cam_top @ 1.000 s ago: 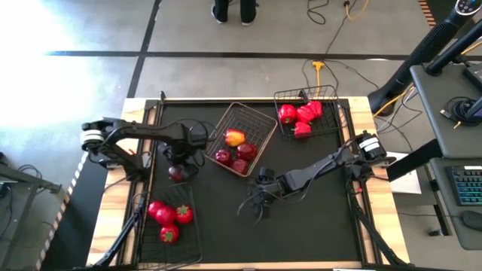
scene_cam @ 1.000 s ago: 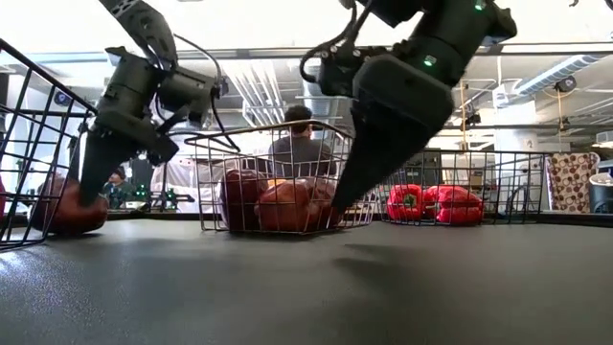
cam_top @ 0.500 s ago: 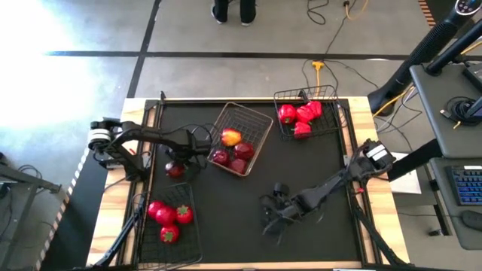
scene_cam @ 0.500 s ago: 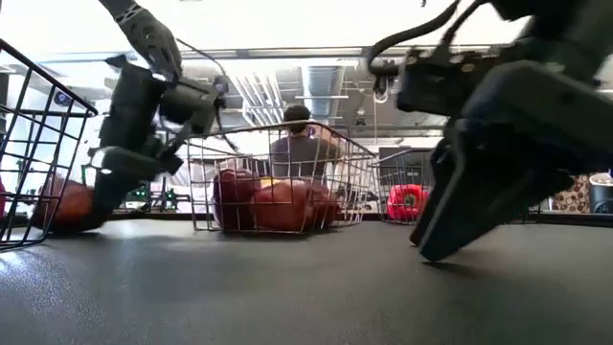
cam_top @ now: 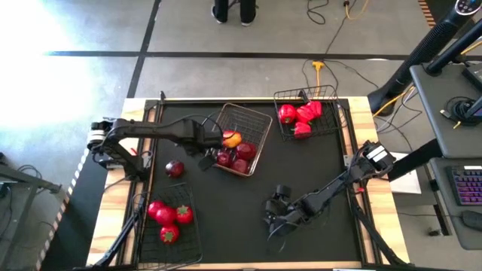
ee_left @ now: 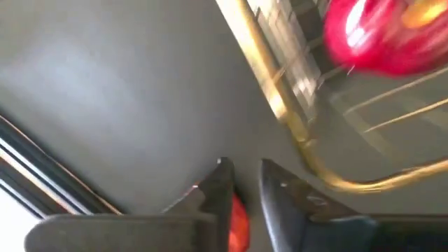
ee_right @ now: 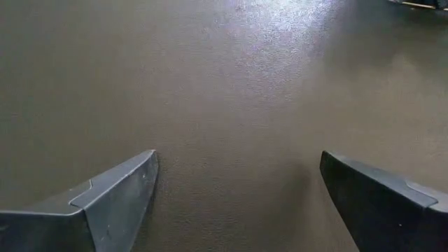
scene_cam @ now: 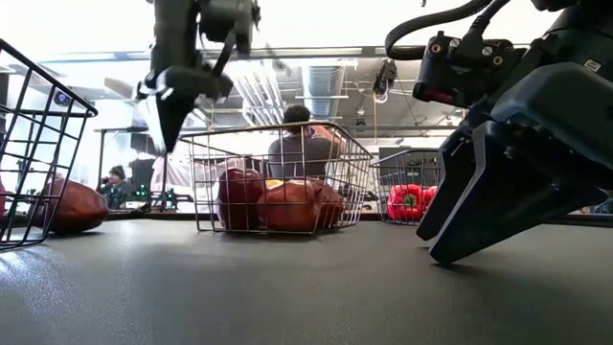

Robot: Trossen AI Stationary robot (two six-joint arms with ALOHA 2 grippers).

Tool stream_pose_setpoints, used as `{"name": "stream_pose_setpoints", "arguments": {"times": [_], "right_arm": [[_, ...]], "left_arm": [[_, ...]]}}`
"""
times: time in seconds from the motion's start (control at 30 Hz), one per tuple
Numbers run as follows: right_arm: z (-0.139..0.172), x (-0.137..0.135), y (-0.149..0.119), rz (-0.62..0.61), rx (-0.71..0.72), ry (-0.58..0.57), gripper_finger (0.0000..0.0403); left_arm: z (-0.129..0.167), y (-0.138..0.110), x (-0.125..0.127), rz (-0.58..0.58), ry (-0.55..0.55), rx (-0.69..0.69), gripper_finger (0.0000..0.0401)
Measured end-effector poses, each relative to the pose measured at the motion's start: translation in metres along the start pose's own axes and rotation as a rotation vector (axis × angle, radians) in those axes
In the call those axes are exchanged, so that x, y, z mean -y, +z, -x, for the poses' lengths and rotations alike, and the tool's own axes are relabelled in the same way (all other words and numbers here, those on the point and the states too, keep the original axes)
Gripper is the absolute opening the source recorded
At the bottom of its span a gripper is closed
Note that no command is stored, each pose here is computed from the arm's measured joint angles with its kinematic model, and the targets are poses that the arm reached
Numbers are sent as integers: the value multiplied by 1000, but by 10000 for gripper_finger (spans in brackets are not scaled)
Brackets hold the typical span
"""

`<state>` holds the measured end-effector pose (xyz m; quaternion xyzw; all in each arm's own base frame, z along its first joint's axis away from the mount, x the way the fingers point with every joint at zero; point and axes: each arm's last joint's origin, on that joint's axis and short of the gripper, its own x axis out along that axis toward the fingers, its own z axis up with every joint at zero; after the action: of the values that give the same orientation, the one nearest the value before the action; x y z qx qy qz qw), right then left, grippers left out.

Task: Sort produce into baskets
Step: Put the red apple into the gold wire basket

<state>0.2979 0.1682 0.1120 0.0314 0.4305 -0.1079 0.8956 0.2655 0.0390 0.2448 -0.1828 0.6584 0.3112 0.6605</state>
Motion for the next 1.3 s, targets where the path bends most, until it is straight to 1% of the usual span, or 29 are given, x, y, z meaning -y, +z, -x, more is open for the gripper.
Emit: {"name": "stream_pose_setpoints", "arguments": {"times": [0.1,0.2,0.3,0.5,0.7,0.83,1.1,1.2,1.3], "right_arm": [[0,0,0,0,2,-2,393],[0,0,0,0,4,-4,393],[0,0,0,0,4,-5,393],[0,0,0,1,5,-8,393],[-1,1,-1,1,6,-10,393],[-1,1,-1,1,6,-11,393],[-1,1,-1,1,7,-10,393],[-1,1,-1,1,8,-10,393],[-1,1,0,6,10,-9,393]], "left_arm": [[17,5,3,-4,14,77,26],[22,5,3,-5,25,80,19],[17,0,0,-9,53,33,30],[-5,-15,1,-23,121,-47,73],[-24,-32,4,-35,173,-112,124],[-33,-41,6,-14,163,-163,175],[-47,-51,3,41,164,-251,296],[-50,-53,3,52,151,-269,328],[-50,-51,5,70,120,-259,350]]}}
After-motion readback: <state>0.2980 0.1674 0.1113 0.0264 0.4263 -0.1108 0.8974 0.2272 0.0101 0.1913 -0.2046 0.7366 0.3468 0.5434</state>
